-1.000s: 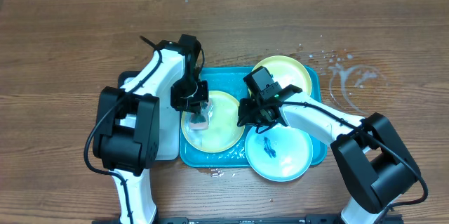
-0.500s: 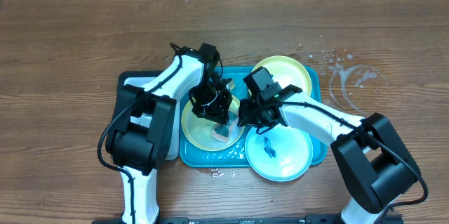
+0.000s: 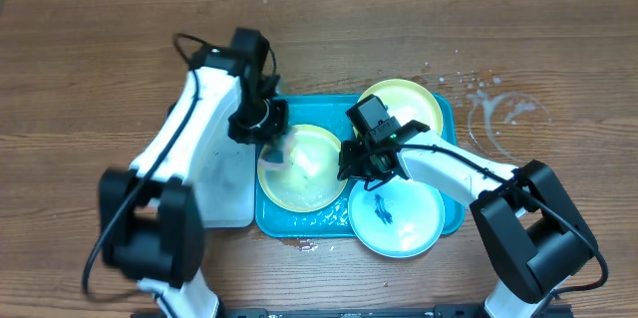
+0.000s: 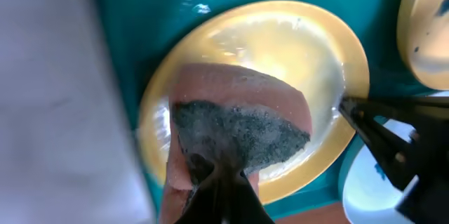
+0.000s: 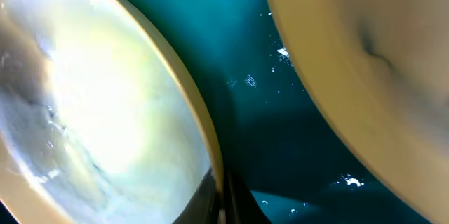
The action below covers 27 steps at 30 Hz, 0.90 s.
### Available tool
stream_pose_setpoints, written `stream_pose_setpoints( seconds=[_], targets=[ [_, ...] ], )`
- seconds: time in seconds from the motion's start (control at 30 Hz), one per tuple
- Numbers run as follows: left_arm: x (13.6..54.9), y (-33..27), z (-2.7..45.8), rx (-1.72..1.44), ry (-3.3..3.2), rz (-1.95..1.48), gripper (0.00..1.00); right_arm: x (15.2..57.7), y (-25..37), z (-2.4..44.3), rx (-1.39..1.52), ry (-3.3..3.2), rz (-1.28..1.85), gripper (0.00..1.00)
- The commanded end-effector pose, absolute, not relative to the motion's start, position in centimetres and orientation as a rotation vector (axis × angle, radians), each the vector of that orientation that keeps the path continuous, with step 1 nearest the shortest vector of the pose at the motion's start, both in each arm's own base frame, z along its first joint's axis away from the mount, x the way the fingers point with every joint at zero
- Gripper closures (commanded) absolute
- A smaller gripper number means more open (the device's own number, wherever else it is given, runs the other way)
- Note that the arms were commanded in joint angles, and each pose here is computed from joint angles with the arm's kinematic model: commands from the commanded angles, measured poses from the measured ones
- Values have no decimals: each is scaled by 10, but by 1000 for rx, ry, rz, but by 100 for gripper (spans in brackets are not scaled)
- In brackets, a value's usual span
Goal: Clean dirty plates on tray and stack at the side
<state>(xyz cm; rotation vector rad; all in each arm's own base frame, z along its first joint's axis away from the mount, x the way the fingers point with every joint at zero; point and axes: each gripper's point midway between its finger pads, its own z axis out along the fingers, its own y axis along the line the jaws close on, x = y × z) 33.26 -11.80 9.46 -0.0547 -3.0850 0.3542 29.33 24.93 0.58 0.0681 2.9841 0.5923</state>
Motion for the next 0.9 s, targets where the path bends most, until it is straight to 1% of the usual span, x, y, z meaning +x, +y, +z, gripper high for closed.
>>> stream_pose_setpoints(
  seconds=[0.0,0.2,0.4,0.5,0.67,0.87],
  targets=[
    [336,-84,134,79,-3238,76,96,287,240,0,29,3016,537,96],
    [324,-42,141,267,-3216,-256,96,288,239,19,-90,3051,479,96],
    [319,-21,140,358,-3176,-285,96,303,226,61,-148,3044,266,96],
    [321,-11,140,406,-3171,-286,96,308,228,82,-196,3033,257,96],
    [319,6,140,474,-3148,-277,96,305,236,107,-197,3062,333,96],
    [318,21,138,534,-3122,-167,96,268,246,120,-183,3228,598,96]
  ],
)
